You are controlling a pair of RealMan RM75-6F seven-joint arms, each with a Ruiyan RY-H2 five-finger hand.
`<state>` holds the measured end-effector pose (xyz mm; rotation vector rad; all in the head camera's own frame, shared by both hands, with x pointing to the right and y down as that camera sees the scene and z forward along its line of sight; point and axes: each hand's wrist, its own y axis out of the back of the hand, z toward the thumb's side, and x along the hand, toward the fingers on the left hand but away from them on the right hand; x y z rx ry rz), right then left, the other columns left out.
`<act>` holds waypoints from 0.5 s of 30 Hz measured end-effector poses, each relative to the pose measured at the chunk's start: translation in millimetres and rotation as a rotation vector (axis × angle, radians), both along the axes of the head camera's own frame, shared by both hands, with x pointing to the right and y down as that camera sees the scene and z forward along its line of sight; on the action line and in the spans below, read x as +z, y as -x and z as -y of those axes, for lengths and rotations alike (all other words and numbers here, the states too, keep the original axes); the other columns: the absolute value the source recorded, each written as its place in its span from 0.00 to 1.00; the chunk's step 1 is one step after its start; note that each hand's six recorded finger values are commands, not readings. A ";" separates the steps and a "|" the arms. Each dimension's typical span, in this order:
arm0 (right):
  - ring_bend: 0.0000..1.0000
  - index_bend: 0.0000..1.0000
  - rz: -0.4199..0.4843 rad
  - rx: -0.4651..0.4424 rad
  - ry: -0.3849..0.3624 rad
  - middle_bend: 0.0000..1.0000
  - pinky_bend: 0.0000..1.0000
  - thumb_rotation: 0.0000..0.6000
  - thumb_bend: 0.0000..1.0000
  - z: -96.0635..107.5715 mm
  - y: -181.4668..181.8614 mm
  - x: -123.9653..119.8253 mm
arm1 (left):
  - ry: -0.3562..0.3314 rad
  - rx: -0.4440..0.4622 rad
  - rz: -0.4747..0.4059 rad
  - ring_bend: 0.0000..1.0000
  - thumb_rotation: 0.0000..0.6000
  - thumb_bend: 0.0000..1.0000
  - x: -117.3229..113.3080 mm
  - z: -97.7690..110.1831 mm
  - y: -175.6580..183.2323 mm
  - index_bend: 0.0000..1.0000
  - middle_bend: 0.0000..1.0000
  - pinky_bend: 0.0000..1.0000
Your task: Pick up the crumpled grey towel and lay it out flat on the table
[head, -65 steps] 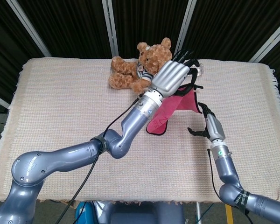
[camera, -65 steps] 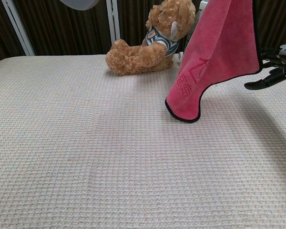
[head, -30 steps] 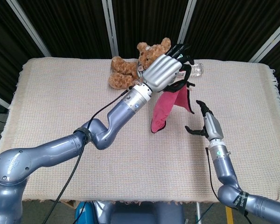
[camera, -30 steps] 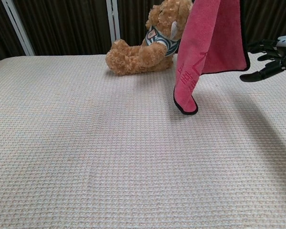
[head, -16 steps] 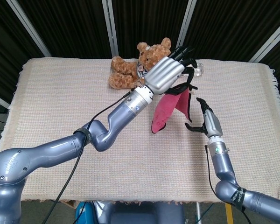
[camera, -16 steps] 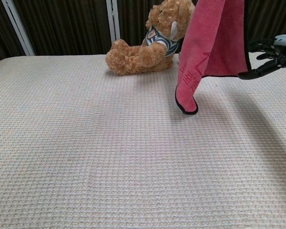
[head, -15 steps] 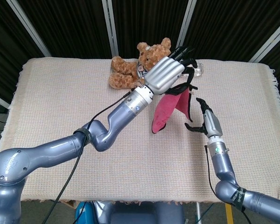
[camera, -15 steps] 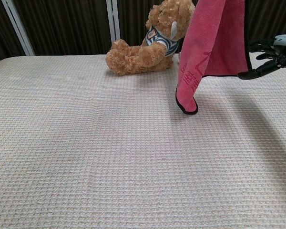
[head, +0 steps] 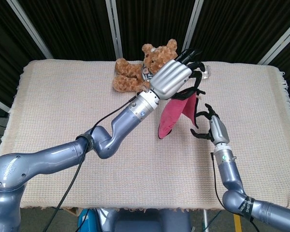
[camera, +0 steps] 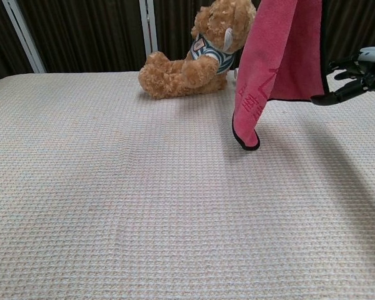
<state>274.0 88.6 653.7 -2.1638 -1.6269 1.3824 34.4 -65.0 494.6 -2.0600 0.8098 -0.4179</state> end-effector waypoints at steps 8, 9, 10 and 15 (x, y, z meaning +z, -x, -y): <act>0.00 0.58 0.009 0.011 -0.003 0.04 0.00 1.00 0.49 1.3 3.3 -0.6 | 0.004 0.001 0.008 0.00 1.00 0.51 4.1 -2.4 -0.6 0.62 0.28 0.03; 0.00 0.58 0.010 0.013 -0.002 0.04 0.00 1.00 0.49 1.3 2.8 -0.4 | 0.005 0.001 0.009 0.00 1.00 0.51 4.5 -2.6 -0.7 0.62 0.28 0.03; 0.00 0.58 0.009 0.016 0.000 0.04 0.00 1.00 0.50 1.2 1.8 -0.3 | 0.005 0.001 0.009 0.00 1.00 0.51 4.6 -2.7 -0.9 0.62 0.28 0.03; 0.00 0.59 0.008 0.021 0.002 0.04 0.00 1.00 0.51 1.2 -0.4 0.3 | 0.006 0.001 0.005 0.00 1.00 0.51 4.2 -4.1 -2.2 0.62 0.28 0.03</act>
